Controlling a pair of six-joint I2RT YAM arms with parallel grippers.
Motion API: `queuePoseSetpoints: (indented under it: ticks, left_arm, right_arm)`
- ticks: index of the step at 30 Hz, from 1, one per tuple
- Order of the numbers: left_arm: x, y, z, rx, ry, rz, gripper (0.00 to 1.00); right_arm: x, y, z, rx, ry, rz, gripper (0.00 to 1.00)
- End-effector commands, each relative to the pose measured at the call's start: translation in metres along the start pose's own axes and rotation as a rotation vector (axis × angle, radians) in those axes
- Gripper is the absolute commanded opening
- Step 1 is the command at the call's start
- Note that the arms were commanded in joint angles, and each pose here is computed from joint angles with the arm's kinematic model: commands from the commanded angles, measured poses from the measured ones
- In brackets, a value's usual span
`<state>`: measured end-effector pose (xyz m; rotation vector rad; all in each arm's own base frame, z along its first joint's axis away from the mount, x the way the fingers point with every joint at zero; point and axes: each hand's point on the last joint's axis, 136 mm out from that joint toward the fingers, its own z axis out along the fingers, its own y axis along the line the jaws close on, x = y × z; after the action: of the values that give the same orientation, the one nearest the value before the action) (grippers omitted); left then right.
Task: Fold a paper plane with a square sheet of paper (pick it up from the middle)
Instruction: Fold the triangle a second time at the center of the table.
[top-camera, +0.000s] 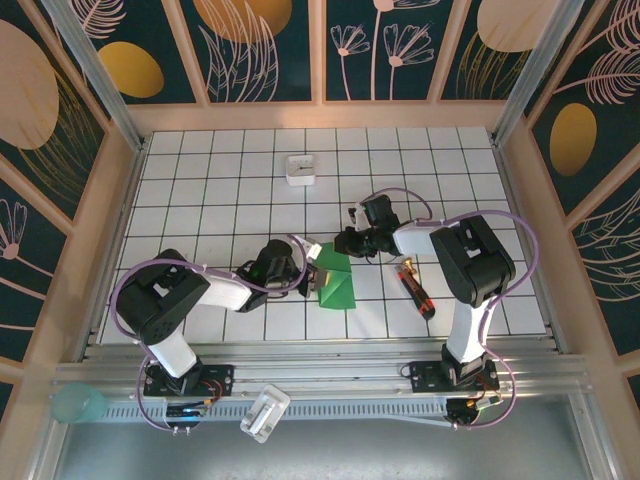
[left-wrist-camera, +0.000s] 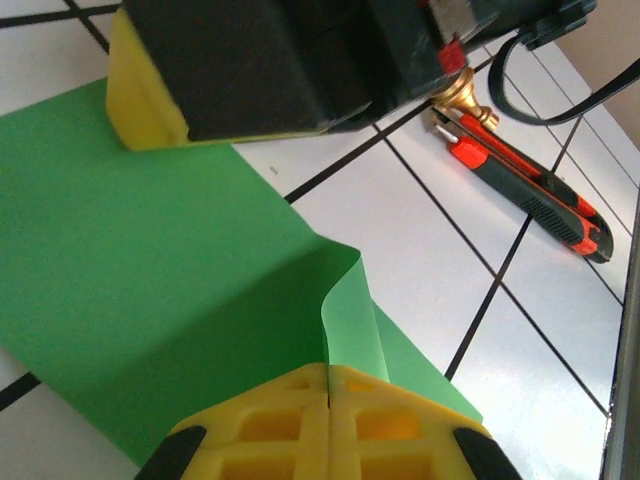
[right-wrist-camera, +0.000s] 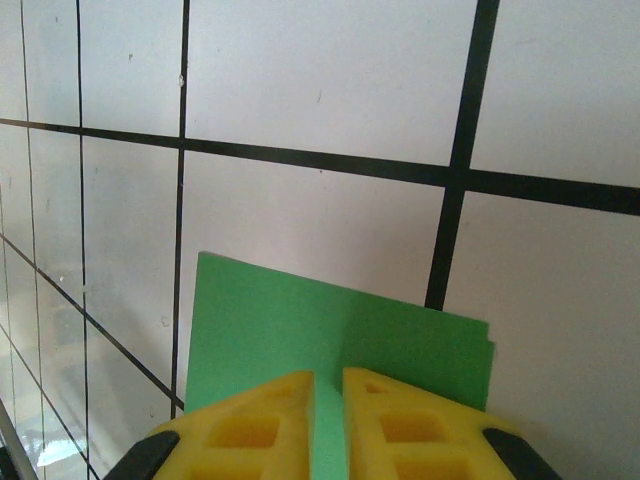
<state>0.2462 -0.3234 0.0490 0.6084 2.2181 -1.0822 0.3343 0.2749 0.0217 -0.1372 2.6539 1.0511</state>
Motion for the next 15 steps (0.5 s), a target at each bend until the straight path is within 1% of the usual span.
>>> queuePoseSetpoints:
  ticks: [1,15]
  left_arm:
    - [0.0032,0.0019,-0.0017,0.01,-0.008,-0.014,0.0]
    - [0.0014,0.0106,-0.0027,-0.02,-0.019,-0.016,0.0]
  right_arm:
    - [0.0163,-0.0252,0.004,0.079,0.036,0.014,0.16]
    - [0.0165,-0.0262,0.0041,0.085,0.036,0.012,0.16]
